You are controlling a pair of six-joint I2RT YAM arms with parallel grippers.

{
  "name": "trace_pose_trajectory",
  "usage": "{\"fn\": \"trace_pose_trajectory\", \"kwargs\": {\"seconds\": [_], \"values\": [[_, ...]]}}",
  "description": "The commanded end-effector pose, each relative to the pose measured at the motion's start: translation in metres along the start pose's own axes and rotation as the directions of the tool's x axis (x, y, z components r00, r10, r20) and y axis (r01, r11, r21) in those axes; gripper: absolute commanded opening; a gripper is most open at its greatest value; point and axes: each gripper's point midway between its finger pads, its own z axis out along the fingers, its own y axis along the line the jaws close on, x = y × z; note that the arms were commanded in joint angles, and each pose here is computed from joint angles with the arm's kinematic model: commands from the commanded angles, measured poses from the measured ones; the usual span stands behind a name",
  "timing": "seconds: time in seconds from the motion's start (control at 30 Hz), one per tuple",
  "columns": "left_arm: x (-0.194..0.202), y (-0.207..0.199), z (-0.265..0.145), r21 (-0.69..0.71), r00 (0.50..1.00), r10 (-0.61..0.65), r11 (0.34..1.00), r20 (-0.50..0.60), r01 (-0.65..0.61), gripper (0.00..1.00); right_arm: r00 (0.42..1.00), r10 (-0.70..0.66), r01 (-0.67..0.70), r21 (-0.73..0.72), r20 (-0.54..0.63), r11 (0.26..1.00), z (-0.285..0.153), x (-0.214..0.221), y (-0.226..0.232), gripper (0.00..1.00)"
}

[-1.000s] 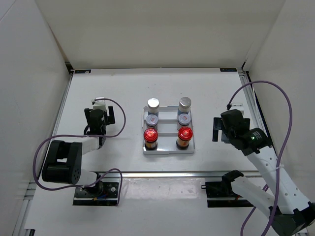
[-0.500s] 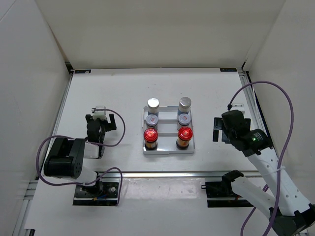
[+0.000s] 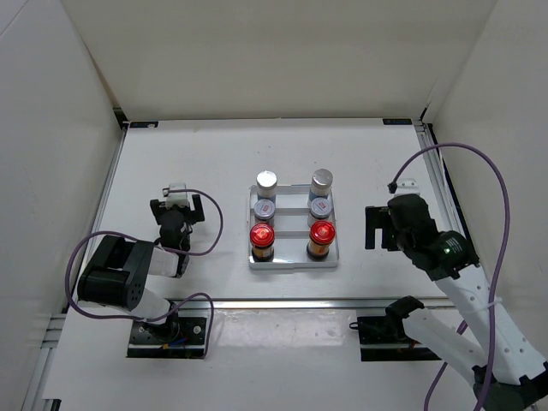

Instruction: Organize the condiment bottles

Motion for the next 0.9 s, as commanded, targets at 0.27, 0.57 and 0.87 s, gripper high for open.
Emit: {"fn": "trace_pose_trajectory", "kwargs": {"seconds": [0.27, 0.57, 0.87], "values": [[-0.015, 0.002, 0.002, -0.033, 0.998, -0.024, 0.999, 0.049, 0.026, 1.00, 0.990, 0.031, -0.029, -0.018, 0.135, 0.999, -0.018, -0.008, -0.008, 1.00], [-0.015, 0.002, 0.002, -0.033, 0.999, -0.015, 0.999, 0.049, 0.017, 1.00, 0.986, 0.054, -0.058, 0.022, 0.157, 0.998, -0.020, -0.010, -0.016, 1.00], [-0.015, 0.002, 0.002, -0.033, 0.999, -0.015, 0.999, 0.049, 0.017, 1.00, 0.988, 0.056, -0.062, 0.035, 0.143, 0.997, -0.016, -0.010, -0.016, 1.00]]}}
